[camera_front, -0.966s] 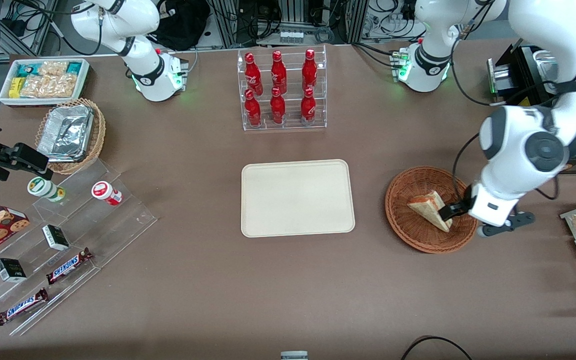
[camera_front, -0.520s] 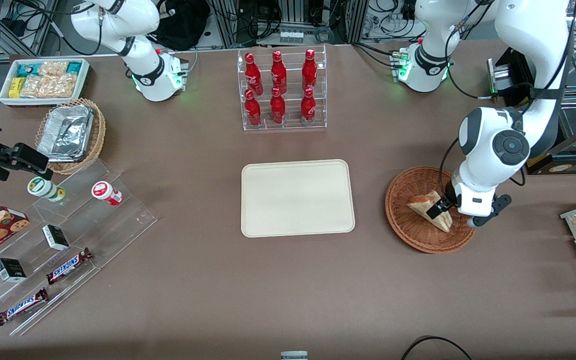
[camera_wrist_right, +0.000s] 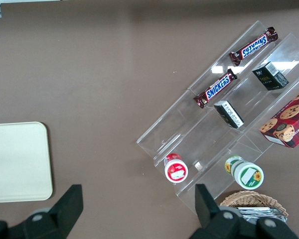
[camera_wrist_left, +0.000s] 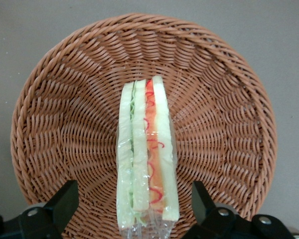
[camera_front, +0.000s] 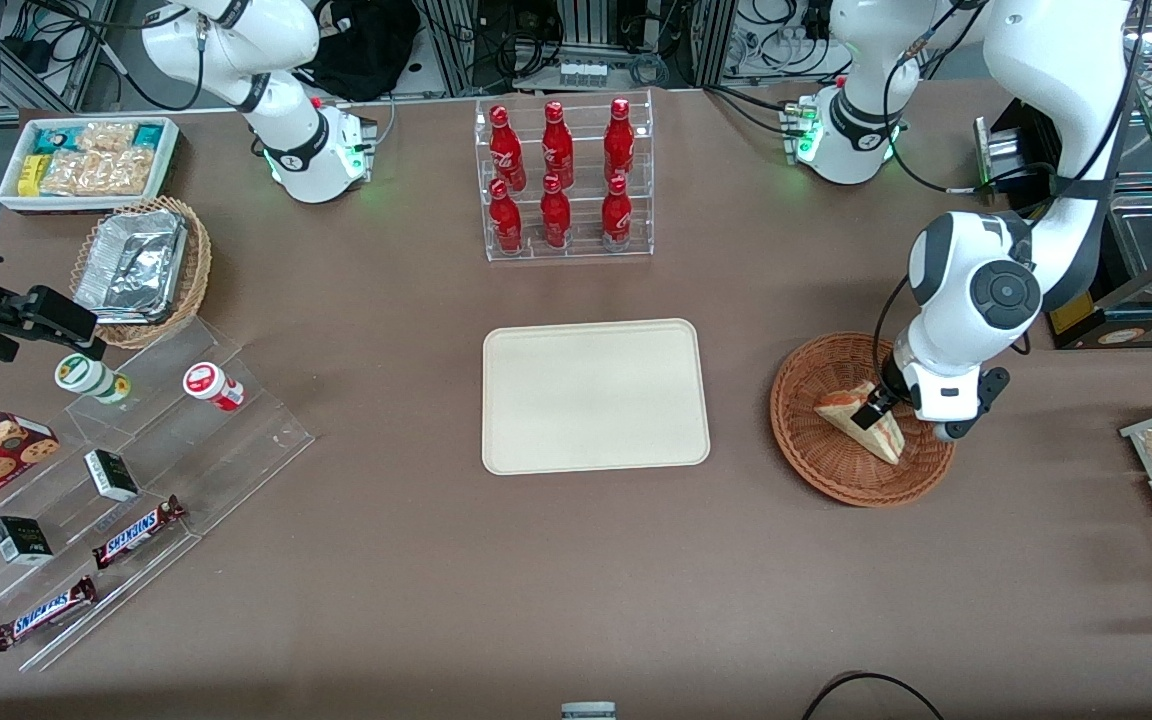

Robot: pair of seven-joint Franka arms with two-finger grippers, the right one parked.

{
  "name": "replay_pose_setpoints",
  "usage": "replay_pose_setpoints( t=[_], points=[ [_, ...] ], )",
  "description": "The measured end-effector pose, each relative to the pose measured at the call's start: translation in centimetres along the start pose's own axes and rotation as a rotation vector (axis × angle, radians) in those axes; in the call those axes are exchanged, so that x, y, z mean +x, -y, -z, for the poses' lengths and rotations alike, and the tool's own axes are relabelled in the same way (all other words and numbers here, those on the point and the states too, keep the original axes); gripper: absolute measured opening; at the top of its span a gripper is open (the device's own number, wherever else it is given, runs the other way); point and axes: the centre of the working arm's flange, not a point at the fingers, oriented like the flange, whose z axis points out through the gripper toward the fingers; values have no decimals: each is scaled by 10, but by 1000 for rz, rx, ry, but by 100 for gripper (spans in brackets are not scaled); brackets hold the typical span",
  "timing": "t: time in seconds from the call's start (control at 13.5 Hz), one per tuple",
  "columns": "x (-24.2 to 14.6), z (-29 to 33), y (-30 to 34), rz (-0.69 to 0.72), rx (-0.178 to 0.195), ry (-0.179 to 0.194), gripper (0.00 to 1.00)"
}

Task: Place sandwich from basket to tray
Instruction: 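Lower the open left gripper over the wrapped sandwich in the basket, then close the left gripper on the wrapped sandwich, then lift the sandwich and carry it with the left gripper over the cream tray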

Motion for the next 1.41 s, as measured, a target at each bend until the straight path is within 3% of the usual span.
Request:
replay_pose_setpoints(
  t=[0.52,0.59,0.74,0.97,1.19,1.41],
  points=[
    [-7,-27,-8,19,-6,11,100],
    [-11,-31,-13,22,-12,10,92],
    [-17,-36,-18,14,-10,14,86],
    [-14,-31,-21,14,-15,8,51],
    [-10,-14,-24,11,12,19,24],
    [-16,40,-39,-27,29,19,22]
  ],
)
